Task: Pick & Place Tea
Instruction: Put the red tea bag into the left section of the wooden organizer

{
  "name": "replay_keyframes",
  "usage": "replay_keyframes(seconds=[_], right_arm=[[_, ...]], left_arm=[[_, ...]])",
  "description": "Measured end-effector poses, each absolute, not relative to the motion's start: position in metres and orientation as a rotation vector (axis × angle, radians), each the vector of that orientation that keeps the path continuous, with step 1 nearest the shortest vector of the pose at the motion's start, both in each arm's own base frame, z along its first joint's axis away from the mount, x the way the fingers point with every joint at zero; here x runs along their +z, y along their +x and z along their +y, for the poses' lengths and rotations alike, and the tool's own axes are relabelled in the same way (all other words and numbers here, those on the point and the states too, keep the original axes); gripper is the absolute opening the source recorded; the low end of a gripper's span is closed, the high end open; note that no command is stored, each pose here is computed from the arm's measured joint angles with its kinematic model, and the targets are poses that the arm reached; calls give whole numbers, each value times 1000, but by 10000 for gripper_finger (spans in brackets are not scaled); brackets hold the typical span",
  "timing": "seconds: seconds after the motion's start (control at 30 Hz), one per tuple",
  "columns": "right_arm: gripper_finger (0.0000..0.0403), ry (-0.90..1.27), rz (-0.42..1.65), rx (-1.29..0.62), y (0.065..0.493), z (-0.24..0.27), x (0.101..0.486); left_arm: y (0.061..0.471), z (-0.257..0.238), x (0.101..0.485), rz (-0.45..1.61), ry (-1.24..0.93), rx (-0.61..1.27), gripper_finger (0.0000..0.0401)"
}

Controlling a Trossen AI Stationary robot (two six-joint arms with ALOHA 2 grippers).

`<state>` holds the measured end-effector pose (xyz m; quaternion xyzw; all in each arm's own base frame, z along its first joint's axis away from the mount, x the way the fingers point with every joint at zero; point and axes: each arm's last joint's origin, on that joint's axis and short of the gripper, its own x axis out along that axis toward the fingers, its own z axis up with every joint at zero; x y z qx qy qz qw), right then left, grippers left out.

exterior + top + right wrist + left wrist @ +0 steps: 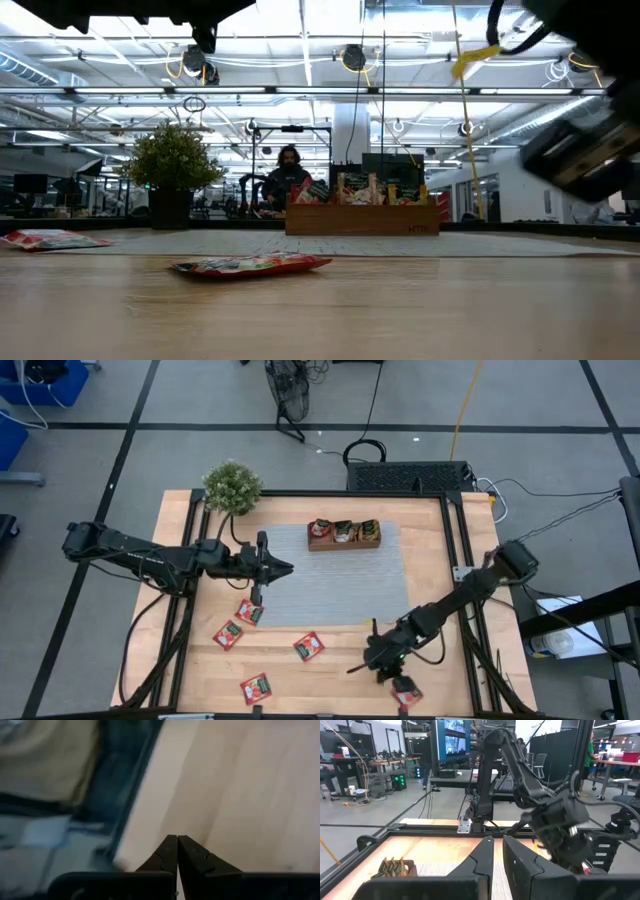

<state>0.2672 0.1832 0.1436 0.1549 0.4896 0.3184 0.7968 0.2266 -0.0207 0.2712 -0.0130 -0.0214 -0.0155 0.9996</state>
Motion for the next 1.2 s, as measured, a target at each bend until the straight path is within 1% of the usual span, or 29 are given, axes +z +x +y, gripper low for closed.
replay_keyframes(seconds=[0.1, 0.17, 0.23, 0.3, 0.4, 0.5, 0.63, 0.73, 0.83, 0.93, 1.07, 1.2], right_arm=[[0, 408, 1116, 815, 255, 182, 164], [0, 424, 1173, 828, 245, 183, 171], [0, 467, 1256, 793, 237, 187, 168], [0, 555, 1351, 776, 231, 195, 158], [0, 618, 1419, 847, 223, 216, 149], [0, 584, 1464, 863, 216, 225, 140], [0, 508, 1580, 714, 212, 219, 116], [0, 456, 1612, 686, 213, 215, 103], [0, 376, 1548, 678, 219, 211, 97], [0, 272, 1391, 634, 231, 203, 101], [0, 76, 1111, 479, 251, 191, 112], [0, -178, 905, 257, 263, 181, 116]], left_arm=[[227, -21, 271, -43, -26, -31, 47], [227, -21, 271, -43, -26, -31, 47], [227, -21, 271, -43, -26, -31, 47], [227, -21, 271, -43, -26, -31, 47], [227, -21, 271, -42, -26, -31, 47], [227, -21, 271, -43, -26, -31, 47], [227, -21, 271, -43, -26, -31, 47], [227, -21, 271, -43, -26, -31, 47], [227, -21, 271, -43, -27, -31, 47], [227, -21, 271, -43, -27, -31, 47], [227, -21, 271, -44, -27, -31, 47], [227, -21, 271, -44, -27, -31, 47]])
